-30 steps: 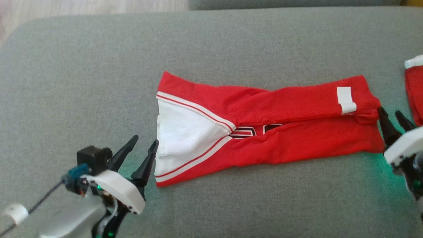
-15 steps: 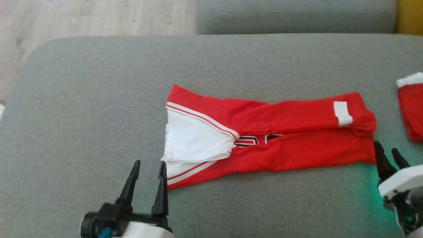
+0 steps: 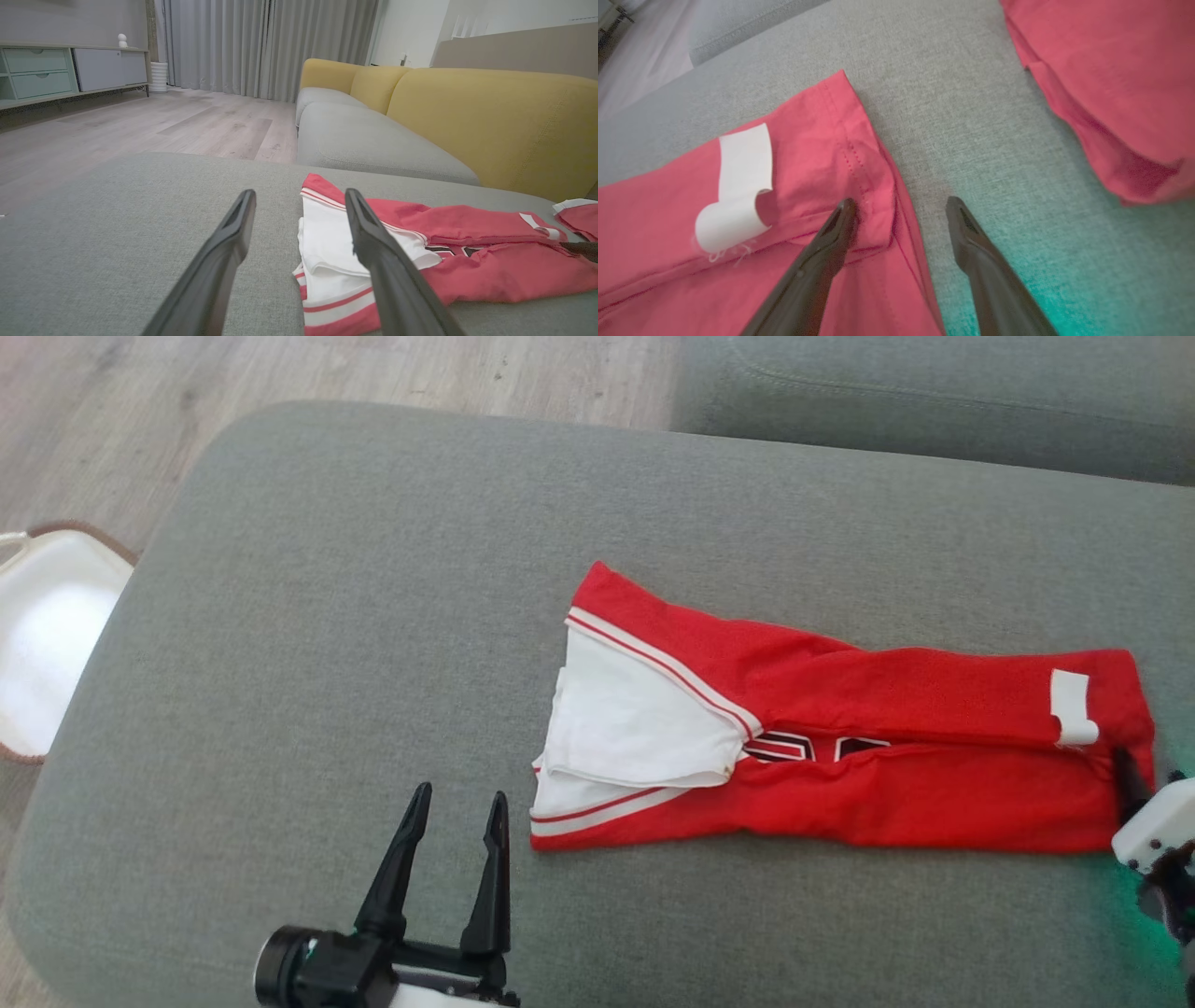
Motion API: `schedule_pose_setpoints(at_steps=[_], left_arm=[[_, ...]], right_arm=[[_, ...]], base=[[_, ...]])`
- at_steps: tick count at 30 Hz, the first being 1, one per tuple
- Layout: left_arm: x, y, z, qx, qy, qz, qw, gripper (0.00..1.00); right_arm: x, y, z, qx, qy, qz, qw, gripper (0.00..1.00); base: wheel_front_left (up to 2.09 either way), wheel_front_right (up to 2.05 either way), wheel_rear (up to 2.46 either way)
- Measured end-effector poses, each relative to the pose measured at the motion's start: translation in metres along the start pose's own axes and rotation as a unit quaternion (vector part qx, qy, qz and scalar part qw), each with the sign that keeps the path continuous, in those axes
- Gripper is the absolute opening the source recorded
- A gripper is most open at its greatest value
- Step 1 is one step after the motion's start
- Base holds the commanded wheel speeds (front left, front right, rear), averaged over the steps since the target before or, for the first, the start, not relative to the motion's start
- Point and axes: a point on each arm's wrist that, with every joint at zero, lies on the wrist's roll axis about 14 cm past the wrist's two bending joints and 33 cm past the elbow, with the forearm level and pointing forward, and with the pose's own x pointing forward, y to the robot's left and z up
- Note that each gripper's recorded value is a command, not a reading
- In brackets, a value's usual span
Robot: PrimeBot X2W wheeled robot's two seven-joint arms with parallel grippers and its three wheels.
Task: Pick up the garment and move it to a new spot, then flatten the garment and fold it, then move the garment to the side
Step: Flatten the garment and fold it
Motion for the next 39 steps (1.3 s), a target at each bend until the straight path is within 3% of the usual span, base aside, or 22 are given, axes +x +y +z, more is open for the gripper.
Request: schedule_pose_setpoints(at_steps=[2, 3, 4, 10, 14, 17, 20, 24, 29, 39], left_arm=[[0.000, 0.003, 0.000, 0.001, -0.001, 0.004, 1.000, 1.00], [0.000, 0.005, 0.001, 0.002, -0.002, 0.005, 1.000, 1.00], [0.000, 0.006, 0.001, 0.003, -0.003, 0.007, 1.000, 1.00], [-0.002, 0.006, 0.000, 0.001, -0.005, 0.003, 1.000, 1.00], [-0.004, 0.003, 0.000, -0.001, -0.007, -0.003, 1.000, 1.00], [-0.002, -0.002, 0.001, 0.000, -0.009, -0.016, 1.000, 1.00], [-0.001, -0.007, 0.003, -0.002, -0.013, -0.025, 1.000, 1.00], [-0.001, -0.011, 0.004, 0.002, -0.016, -0.033, 0.999, 1.00], [-0.005, -0.013, 0.005, 0.000, -0.018, -0.038, 0.999, 1.00], [-0.013, -0.004, 0.009, 0.004, -0.028, -0.026, 0.999, 1.00]], right_arm=[[0.004, 0.002, -0.002, -0.007, 0.014, -0.001, 1.000, 0.97], [0.006, 0.005, -0.002, -0.007, 0.018, 0.001, 1.000, 0.52], [0.007, 0.008, 0.000, -0.007, 0.022, 0.005, 1.000, 0.00], [-0.002, 0.021, 0.001, -0.027, 0.012, 0.027, 0.999, 0.00], [-0.021, -0.017, 0.003, -0.042, 0.004, -0.003, 0.999, 0.00], [-0.035, -0.049, 0.025, -0.042, -0.020, -0.031, 0.998, 0.00], [-0.044, -0.052, 0.051, -0.017, -0.048, -0.023, 0.998, 0.00], [-0.051, -0.014, 0.075, 0.033, -0.076, 0.043, 0.996, 0.00], [-0.068, 0.058, 0.091, 0.079, -0.107, 0.150, 0.980, 0.00], [-0.100, 0.184, 0.054, 0.133, -0.060, 0.308, 0.940, 0.00]], base=[[0.00, 0.00, 0.00], [0.00, 0.00, 0.00], [0.00, 0.00, 0.00], [0.00, 0.00, 0.00], [0.00, 0.00, 0.00], [0.00, 0.00, 0.00], [0.00, 0.00, 0.00], [0.00, 0.00, 0.00], [0.00, 0.00, 0.00], [0.00, 0.00, 0.00]])
